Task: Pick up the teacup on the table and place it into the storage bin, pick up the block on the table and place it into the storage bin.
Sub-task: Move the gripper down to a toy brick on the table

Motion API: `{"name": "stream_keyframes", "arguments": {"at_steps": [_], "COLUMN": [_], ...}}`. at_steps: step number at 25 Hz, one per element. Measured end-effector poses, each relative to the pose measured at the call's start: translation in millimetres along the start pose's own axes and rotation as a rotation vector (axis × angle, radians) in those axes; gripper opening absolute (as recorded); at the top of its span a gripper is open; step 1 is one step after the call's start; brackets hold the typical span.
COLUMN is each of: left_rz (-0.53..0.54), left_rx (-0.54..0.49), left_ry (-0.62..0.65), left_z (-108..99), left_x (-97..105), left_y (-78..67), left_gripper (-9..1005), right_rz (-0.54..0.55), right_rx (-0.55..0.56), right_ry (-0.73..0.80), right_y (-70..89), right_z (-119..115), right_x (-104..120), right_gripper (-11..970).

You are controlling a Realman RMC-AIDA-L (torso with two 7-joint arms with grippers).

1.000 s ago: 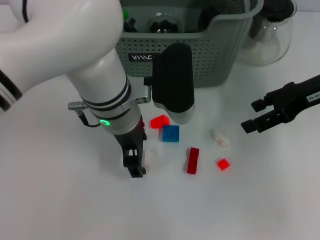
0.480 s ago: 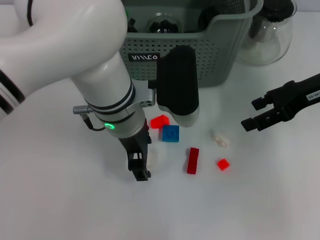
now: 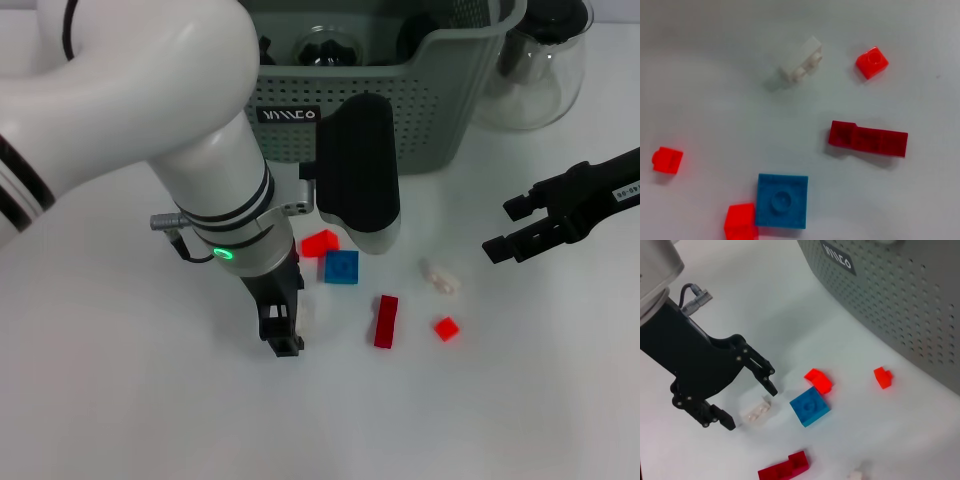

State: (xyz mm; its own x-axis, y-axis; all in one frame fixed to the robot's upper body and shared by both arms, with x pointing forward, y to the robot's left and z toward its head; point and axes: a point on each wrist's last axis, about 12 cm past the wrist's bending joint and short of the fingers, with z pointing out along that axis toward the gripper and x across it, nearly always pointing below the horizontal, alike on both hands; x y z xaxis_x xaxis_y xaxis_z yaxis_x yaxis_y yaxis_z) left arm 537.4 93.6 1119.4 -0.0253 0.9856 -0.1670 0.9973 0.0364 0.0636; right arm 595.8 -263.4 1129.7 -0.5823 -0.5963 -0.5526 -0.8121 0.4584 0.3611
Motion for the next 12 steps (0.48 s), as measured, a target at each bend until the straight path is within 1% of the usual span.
{"name": "stream_keyframes", "arguments": {"at_steps": [5,11,12], "left_rz": [0.001,0.007,0.009], "left_rx": [-0.002,0.001,0.002], "left_ry": [-0.001,0.009,0.012], "left_z": [0.4,2.9,3.3], "left_x": [-0.2,-0.4,-0.5], "left_y": [0.1,-0.2,-0.5], "left_gripper": [721,529,470], "right_rz": [-0.001,-0.001,-0.001], "right_rx": [0.0,0.0,0.0], "right_ry": [0.001,0.001,0.001], "right_y": [0.0,0.0,0.0], "right_z": [0.0,0.0,0.0], "right_x": [0.0,0.1,0.1], "right_gripper": [914,915,915]}}
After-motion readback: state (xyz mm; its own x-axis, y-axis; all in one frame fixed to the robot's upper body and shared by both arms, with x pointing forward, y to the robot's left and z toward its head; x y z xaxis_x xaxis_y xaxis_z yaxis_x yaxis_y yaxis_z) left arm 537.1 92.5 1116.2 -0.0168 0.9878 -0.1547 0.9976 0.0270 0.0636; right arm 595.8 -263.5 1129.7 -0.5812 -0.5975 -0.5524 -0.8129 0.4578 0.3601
